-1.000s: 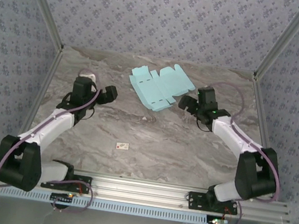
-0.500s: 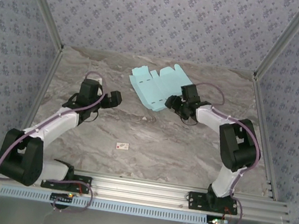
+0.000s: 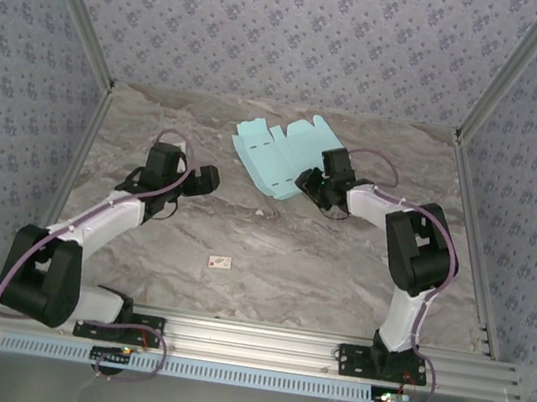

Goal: Fold the paper box

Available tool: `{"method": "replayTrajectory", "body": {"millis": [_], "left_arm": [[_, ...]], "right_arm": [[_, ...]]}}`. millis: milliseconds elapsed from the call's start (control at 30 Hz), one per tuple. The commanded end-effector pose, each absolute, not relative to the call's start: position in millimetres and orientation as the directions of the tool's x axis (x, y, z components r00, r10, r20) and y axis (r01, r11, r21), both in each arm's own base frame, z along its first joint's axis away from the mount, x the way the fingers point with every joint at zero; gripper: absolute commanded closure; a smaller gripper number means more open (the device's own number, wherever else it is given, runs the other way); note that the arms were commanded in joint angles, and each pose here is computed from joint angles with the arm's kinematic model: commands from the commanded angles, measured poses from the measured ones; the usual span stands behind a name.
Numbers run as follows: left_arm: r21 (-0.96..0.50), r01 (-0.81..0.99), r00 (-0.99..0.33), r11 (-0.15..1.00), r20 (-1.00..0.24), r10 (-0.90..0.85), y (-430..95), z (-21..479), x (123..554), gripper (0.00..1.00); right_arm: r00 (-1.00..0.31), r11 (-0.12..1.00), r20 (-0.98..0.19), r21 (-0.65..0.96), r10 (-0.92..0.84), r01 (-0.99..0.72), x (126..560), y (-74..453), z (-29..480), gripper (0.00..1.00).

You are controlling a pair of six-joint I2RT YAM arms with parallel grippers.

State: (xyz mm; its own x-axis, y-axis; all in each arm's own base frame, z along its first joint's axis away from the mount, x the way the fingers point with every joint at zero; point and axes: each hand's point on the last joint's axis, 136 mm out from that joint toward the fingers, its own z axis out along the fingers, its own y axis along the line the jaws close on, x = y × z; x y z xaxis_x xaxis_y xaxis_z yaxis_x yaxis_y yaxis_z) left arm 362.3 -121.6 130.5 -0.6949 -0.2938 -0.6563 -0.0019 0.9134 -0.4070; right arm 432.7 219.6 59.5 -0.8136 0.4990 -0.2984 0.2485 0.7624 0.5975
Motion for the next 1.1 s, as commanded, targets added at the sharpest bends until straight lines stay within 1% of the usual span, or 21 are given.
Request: {"method": "replayTrajectory", "body": {"millis": [0,267,367,500,567,633,733,800,900,1000,1067], "left_arm": [[-0.402,0.004,-0.676,0.915,-0.676,-0.294,-124,141,371,0.01],[-0.415,0.008,-0.679,0.91,-0.67,-0.3,-130,139,371,0.02],[-0.416,0.011,-0.682,0.91,-0.669,-0.297,-133,139,371,0.01],[-0.415,0.015,-0.679,0.91,-0.672,-0.296,-133,143,370,0.01],[-0.417,0.019,-0.671,0.909,-0.679,-0.297,-132,148,370,0.01],[-0.417,0.029,-0.659,0.909,-0.691,-0.296,-132,155,369,0.02],[-0.42,0.062,-0.623,0.905,-0.725,-0.294,-132,174,369,0.02],[-0.416,0.097,-0.587,0.904,-0.757,-0.286,-134,193,370,0.03],[-0.38,0.184,-0.523,0.906,-0.819,-0.237,-144,226,372,0.04],[-0.27,0.288,-0.446,0.919,-0.887,-0.121,-157,265,374,0.06],[-0.187,0.347,-0.392,0.919,-0.919,-0.04,-165,290,376,0.06]], "right_arm": [[-0.802,0.723,-0.254,0.628,0.541,0.289,437,222,53,0.63],[-0.769,0.674,-0.217,0.654,0.602,0.343,436,216,49,0.79],[-0.769,0.686,-0.233,0.646,0.595,0.335,437,211,51,0.86],[-0.786,0.741,-0.299,0.612,0.541,0.277,436,204,62,0.95],[-0.801,0.783,-0.351,0.583,0.485,0.218,435,199,72,0.99],[-0.815,0.83,-0.42,0.543,0.4,0.128,432,195,87,1.0],[-0.815,0.9,-0.544,0.43,0.2,-0.066,423,191,115,1.0],[-0.787,0.918,-0.613,0.348,0.069,-0.19,416,189,135,1.0],[-0.722,0.902,-0.686,0.25,-0.092,-0.352,405,188,166,1.0],[-0.643,0.853,-0.733,0.172,-0.223,-0.492,394,194,197,1.0],[-0.602,0.823,-0.746,0.132,-0.284,-0.552,389,198,211,1.0]]}}
